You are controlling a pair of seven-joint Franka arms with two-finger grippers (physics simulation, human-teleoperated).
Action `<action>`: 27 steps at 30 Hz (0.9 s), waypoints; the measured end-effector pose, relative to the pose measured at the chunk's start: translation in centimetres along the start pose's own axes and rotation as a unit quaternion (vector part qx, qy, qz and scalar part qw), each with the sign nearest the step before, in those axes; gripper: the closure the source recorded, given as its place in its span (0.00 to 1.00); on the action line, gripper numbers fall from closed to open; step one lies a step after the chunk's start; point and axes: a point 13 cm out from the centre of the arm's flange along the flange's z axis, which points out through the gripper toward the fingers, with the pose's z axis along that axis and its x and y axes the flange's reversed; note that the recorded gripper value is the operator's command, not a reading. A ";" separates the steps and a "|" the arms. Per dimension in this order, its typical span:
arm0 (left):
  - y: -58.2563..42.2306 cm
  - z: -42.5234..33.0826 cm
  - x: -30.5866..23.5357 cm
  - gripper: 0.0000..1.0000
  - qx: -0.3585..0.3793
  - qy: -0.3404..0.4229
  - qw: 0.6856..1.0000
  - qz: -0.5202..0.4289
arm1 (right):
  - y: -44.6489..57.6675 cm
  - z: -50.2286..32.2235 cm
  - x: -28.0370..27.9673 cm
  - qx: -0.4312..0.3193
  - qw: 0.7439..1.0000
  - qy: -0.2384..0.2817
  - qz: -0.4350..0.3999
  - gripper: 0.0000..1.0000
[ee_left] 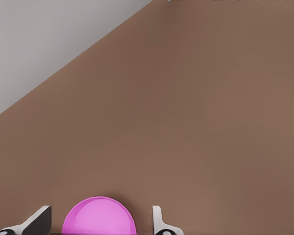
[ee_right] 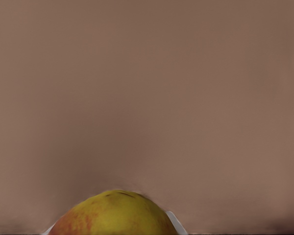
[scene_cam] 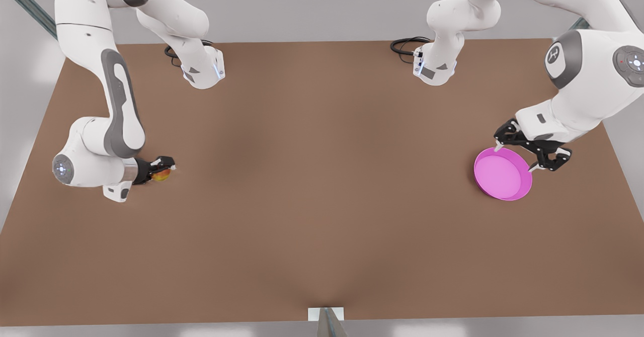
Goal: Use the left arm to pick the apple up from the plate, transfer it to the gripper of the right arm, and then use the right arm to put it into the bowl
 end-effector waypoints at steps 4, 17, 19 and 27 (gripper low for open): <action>-0.5 0.1 -0.2 0.00 0.002 0.003 0.999 -0.045 | -6.0 1.1 4.8 0.025 0.999 0.013 0.015 0.45; -1.7 0.3 -0.8 0.00 0.007 0.005 0.991 -0.137 | -18.2 5.0 10.1 0.092 0.995 0.011 -0.039 0.45; -1.7 0.5 -0.8 0.00 0.008 0.007 0.989 -0.147 | -19.8 5.3 10.4 0.104 0.993 0.008 -0.052 0.45; -2.0 0.7 -1.0 0.00 0.009 0.009 0.985 -0.174 | -22.1 5.1 10.1 0.147 0.982 0.016 -0.120 0.00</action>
